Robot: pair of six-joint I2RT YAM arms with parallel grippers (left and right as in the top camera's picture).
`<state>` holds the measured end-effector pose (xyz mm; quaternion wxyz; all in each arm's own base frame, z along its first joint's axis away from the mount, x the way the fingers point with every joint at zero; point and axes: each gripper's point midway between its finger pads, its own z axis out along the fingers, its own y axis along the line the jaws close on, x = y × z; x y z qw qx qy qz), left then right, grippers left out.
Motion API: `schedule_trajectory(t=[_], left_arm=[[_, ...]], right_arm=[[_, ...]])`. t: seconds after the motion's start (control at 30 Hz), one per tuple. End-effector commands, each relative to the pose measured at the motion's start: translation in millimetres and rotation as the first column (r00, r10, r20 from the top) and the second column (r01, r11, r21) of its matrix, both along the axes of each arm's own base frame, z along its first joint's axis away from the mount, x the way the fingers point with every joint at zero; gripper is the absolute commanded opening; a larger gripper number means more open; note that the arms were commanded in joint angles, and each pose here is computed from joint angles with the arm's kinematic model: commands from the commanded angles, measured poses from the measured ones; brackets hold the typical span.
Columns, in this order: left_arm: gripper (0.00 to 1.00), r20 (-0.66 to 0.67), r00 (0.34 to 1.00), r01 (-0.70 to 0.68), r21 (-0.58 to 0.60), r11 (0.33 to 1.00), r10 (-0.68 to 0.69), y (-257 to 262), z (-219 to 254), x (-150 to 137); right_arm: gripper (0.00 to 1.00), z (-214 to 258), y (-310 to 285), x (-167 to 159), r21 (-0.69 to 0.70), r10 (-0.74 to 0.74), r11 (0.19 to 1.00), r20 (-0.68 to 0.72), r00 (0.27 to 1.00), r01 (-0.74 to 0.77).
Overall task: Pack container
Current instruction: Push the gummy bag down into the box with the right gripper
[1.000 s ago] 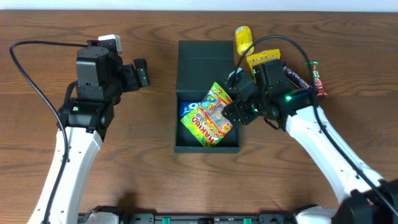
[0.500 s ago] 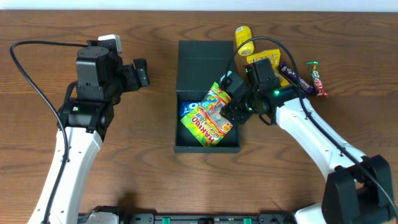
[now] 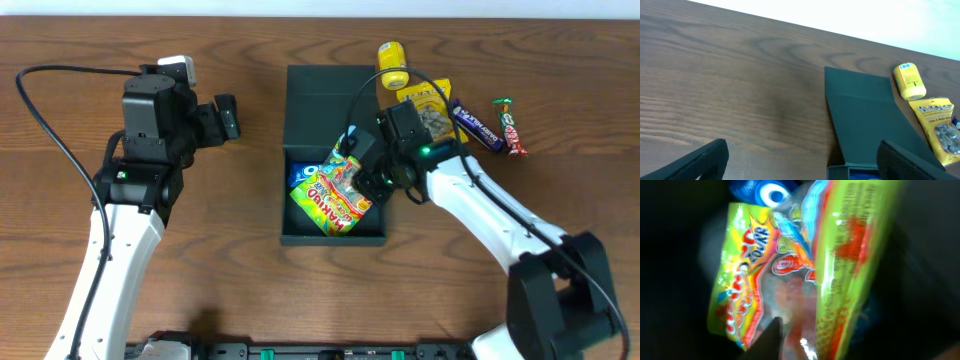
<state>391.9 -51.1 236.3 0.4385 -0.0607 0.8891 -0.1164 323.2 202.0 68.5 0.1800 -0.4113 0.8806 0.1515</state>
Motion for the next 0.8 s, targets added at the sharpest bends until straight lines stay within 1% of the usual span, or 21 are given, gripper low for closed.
schedule_trajectory(t=[0.0,0.03,0.17,0.27,0.37,0.47,0.6,0.7,0.77], left_arm=[[0.95,0.034,0.999,0.019,0.007,1.0,-0.019,-3,14,2],[0.95,0.034,0.999,0.019,0.007,1.0,-0.019,-3,14,2],[0.95,0.033,0.999,0.019,0.007,1.0,-0.019,-3,14,2],[0.95,0.034,0.999,0.019,0.007,1.0,-0.019,-3,14,2],[0.95,0.033,0.999,0.019,0.007,1.0,-0.019,-3,14,2],[0.95,0.034,0.999,0.019,0.007,1.0,-0.019,-2,15,2],[0.95,0.034,0.999,0.019,0.007,1.0,-0.019,-2,15,2],[0.95,0.034,0.999,0.019,0.007,1.0,-0.019,-3,15,2],[0.95,0.034,0.999,0.019,0.007,1.0,-0.019,-2,15,2]], right_arm=[[0.04,-1,6,-4,0.007,0.016,1.0,-0.017,1.0,-0.016],[0.01,0,6,-4,0.01,0.003,1.0,-0.022,1.0,-0.003],[0.01,6,10,-4,0.046,-0.065,0.997,-0.069,0.996,0.068],[0.01,17,14,2,0.076,-0.174,0.98,-0.115,0.978,0.184],[0.01,32,17,9,0.097,-0.3,0.942,-0.177,0.937,0.32],[0.01,46,21,9,0.111,-0.382,0.901,-0.26,0.887,0.42],[0.01,54,32,-6,0.116,-0.452,0.826,-0.447,0.772,0.551],[0.01,52,31,-16,0.056,-0.512,0.775,-0.528,0.678,0.629],[0.01,49,29,-23,0.011,-0.54,0.755,-0.555,0.632,0.655]])
